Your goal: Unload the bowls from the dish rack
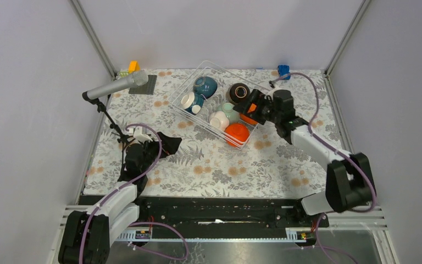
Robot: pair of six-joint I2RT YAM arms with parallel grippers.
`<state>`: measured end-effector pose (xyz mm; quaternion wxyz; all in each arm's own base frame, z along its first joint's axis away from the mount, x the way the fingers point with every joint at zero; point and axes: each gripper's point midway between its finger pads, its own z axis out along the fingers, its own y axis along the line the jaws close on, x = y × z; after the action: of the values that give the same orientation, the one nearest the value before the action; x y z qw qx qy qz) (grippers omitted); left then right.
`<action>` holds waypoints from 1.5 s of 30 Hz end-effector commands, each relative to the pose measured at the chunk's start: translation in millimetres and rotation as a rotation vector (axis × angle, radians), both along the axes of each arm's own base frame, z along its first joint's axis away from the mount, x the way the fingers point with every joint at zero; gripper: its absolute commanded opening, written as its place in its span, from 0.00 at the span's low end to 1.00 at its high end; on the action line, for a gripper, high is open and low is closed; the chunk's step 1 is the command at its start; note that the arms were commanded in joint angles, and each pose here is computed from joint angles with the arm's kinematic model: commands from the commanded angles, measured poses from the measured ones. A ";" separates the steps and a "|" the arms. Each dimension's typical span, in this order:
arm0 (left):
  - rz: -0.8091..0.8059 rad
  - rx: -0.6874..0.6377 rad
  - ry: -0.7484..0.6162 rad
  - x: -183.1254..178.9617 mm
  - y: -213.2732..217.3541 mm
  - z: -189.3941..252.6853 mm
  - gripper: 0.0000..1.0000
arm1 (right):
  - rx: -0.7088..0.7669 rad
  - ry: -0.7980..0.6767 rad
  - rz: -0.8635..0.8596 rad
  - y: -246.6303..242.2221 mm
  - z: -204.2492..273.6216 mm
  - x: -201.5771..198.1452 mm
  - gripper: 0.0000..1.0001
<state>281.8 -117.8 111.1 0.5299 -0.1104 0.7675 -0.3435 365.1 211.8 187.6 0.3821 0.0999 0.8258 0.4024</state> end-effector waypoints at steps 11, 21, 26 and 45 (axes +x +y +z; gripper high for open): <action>-0.072 -0.007 -0.091 -3.2 -10.2 16.9 0.99 | 0.150 -0.019 0.172 135.6 4.6 72.7 0.90; -0.086 -0.007 -0.106 -4.9 -11.8 20.0 0.99 | 0.165 0.017 0.190 173.7 -17.9 98.6 0.88; -0.086 -0.004 -0.113 -5.3 -11.6 21.9 0.99 | 0.143 0.034 0.196 192.4 -30.2 106.0 0.88; -0.081 -0.002 -0.104 -5.3 -10.8 19.7 0.99 | 0.341 -0.023 0.237 216.3 -4.0 98.6 0.62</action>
<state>275.5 -127.9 121.8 0.5354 -0.0761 0.7564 -0.3679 470.8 422.1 129.8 0.2883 0.0777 0.7970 0.5250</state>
